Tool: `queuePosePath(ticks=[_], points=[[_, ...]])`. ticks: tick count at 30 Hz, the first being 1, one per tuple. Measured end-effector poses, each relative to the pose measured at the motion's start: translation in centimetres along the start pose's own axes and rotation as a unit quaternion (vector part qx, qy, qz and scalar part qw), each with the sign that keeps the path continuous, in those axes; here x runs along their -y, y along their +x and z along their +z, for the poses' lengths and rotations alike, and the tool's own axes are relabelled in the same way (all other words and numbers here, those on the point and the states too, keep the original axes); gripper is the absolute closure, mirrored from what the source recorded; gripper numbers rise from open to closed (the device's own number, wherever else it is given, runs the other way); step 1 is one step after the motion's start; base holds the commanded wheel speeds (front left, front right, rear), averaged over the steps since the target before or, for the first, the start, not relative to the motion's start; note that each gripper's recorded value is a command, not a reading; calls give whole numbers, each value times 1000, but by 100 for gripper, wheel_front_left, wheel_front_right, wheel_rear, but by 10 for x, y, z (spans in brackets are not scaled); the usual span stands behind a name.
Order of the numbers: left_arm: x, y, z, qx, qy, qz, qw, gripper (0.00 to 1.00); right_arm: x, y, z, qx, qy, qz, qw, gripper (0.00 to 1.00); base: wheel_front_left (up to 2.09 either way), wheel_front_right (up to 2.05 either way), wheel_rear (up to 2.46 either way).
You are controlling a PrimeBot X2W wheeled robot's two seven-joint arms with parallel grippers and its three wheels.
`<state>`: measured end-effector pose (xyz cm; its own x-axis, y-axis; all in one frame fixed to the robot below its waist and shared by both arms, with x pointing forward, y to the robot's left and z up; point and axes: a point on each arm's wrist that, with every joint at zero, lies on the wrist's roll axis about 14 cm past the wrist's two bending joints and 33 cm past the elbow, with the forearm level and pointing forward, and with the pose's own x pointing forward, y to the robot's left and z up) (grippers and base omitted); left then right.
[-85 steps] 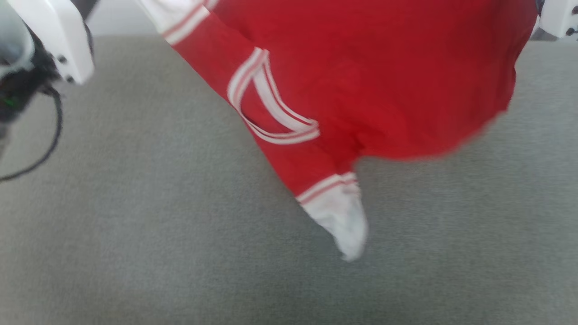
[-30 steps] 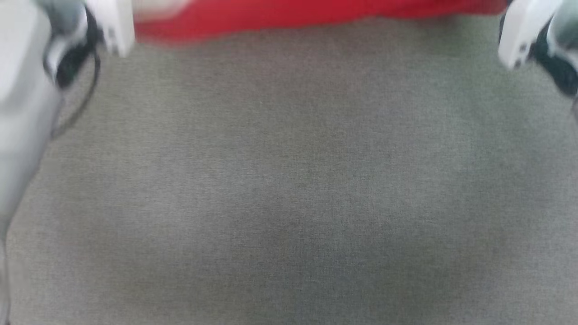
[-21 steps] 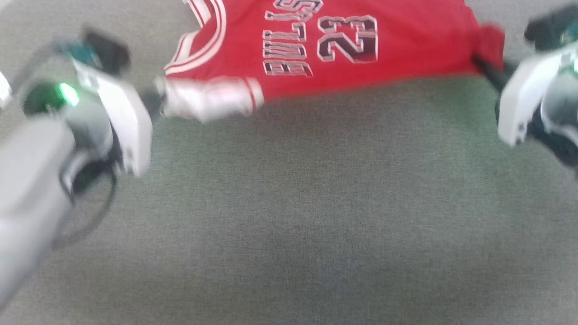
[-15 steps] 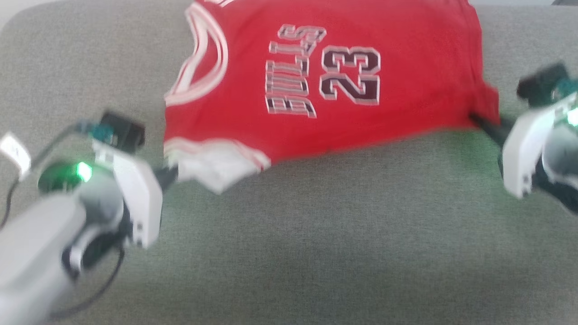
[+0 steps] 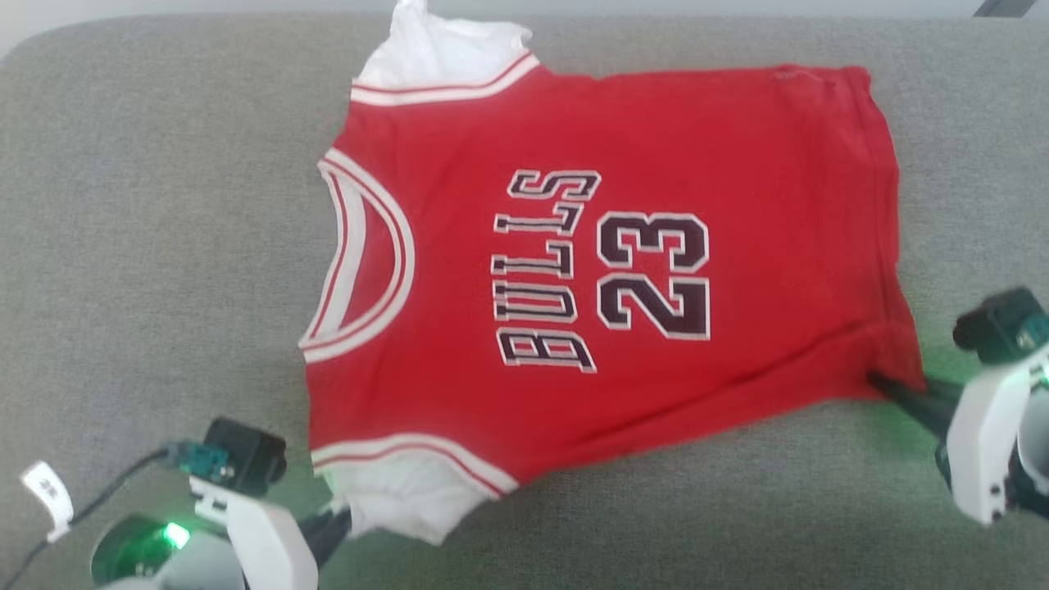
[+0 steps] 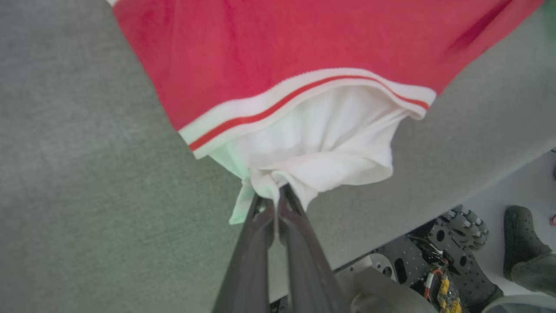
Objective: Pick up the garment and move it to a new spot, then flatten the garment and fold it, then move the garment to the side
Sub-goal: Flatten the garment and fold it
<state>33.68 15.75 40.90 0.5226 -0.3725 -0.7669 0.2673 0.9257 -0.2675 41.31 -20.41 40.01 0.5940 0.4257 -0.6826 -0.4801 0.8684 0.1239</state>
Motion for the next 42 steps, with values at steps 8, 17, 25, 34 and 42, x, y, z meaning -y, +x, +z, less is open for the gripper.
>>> queuePosePath(ticks=[8,17,25,34,42], points=[[4,-5,-16,-20,-13,-1,1000,100,-14,-13,-27,-17,35,17,999,100,0,0,0],[-13,-20,67,70,94,33,993,100,-4,-23,-1,55,51,-13,997,100,0,0,0],[-18,-11,148,124,172,35,977,100,18,-17,36,108,51,-54,991,100,0,0,0],[-28,49,190,111,195,20,974,100,38,12,56,105,44,-82,990,100,0,0,0],[-49,108,160,23,167,14,986,100,40,48,39,58,75,-75,993,100,0,0,0]])
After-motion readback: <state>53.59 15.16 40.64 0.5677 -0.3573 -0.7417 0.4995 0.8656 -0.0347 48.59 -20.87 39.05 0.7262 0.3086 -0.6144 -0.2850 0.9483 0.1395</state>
